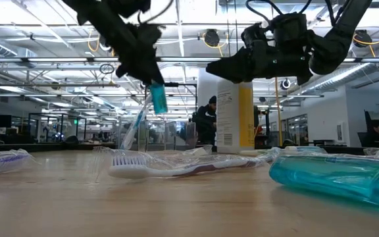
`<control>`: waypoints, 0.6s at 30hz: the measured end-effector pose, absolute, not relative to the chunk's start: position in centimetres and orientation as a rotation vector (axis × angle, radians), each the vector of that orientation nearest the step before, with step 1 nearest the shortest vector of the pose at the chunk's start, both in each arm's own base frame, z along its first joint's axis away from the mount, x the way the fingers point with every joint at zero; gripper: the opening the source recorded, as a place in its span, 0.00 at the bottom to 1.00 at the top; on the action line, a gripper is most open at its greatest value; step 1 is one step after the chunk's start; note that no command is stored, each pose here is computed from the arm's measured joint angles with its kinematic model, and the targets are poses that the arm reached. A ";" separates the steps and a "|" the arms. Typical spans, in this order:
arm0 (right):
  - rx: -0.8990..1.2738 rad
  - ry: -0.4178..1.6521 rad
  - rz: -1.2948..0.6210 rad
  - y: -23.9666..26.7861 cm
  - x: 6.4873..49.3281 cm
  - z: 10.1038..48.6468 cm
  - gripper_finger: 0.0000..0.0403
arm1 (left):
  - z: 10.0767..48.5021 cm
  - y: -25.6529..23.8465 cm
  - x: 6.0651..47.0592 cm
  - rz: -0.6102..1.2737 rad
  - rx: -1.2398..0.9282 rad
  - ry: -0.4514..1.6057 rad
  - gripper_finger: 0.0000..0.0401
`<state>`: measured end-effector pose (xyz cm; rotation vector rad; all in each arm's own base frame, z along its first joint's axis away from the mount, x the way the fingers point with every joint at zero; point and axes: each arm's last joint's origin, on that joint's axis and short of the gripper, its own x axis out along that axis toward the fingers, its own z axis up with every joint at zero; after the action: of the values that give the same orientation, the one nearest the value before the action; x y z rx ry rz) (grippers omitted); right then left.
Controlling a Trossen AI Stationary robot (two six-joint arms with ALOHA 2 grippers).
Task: Pick & Place toothbrushing station
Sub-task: Put the blue mouthwash into the transparent organizer
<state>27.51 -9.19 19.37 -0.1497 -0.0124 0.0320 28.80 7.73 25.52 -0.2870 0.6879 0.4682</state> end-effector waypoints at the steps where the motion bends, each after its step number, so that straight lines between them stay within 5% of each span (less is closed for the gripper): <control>1: -0.154 -0.013 0.032 -9.2 27.5 19.4 0.39 | 25.2 8.0 29.0 0.481 -0.289 0.695 0.28; 18: -0.262 -0.020 0.031 -9.2 27.5 19.4 0.38 | 23.6 10.2 28.4 0.565 -0.332 0.795 0.28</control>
<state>27.51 -9.19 19.44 -0.2618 -0.0203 0.0309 28.35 10.18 23.59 -0.3319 0.7949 0.5649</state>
